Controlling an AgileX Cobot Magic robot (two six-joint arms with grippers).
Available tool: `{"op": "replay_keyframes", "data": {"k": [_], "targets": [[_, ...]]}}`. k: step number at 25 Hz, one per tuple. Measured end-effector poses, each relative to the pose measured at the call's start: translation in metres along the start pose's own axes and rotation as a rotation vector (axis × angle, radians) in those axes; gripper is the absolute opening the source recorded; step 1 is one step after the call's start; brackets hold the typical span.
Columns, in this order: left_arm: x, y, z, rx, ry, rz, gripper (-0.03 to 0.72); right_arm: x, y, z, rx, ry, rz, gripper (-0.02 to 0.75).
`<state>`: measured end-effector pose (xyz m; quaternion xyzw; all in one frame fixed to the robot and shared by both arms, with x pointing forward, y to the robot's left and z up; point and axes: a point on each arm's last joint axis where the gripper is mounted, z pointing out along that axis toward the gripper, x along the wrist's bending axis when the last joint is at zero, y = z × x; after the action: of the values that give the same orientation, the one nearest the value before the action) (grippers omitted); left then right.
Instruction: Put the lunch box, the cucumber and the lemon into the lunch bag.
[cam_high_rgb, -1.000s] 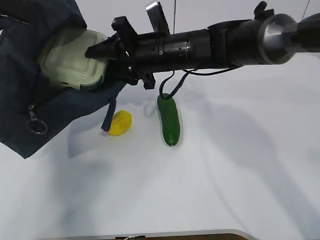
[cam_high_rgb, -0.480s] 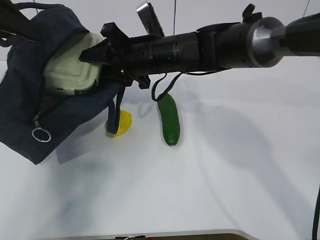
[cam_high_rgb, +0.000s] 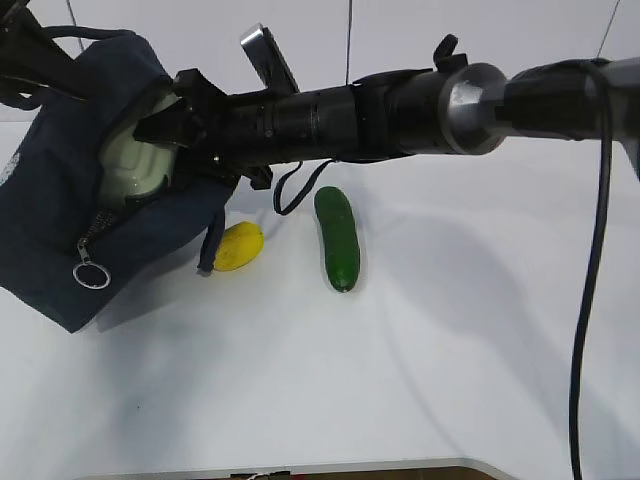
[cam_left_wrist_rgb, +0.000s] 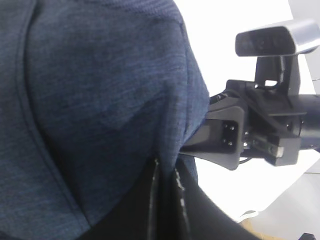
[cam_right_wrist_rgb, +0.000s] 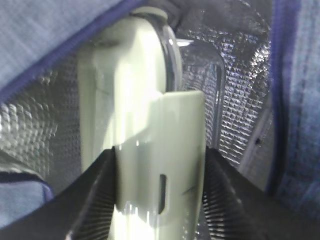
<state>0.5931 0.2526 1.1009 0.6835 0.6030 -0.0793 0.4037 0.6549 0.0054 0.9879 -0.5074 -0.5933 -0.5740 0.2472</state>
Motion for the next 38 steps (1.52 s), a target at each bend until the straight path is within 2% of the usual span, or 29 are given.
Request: {"op": "replay_keyframes", "data": {"k": [7,31,38], "targets": [[0.009,0.001,0.009,0.012,0.006,-0.014,-0.009,-0.016,-0.006,0.006,0.026,-0.029,0.006,0.389],[0.009,0.002,0.01,0.009,0.002,0.006,-0.009,-0.022,-0.006,0.006,0.025,-0.084,-0.014,0.389],[0.009,0.002,0.01,0.009,0.002,0.012,-0.009,-0.024,-0.009,0.006,0.049,-0.108,-0.009,0.415]]}}
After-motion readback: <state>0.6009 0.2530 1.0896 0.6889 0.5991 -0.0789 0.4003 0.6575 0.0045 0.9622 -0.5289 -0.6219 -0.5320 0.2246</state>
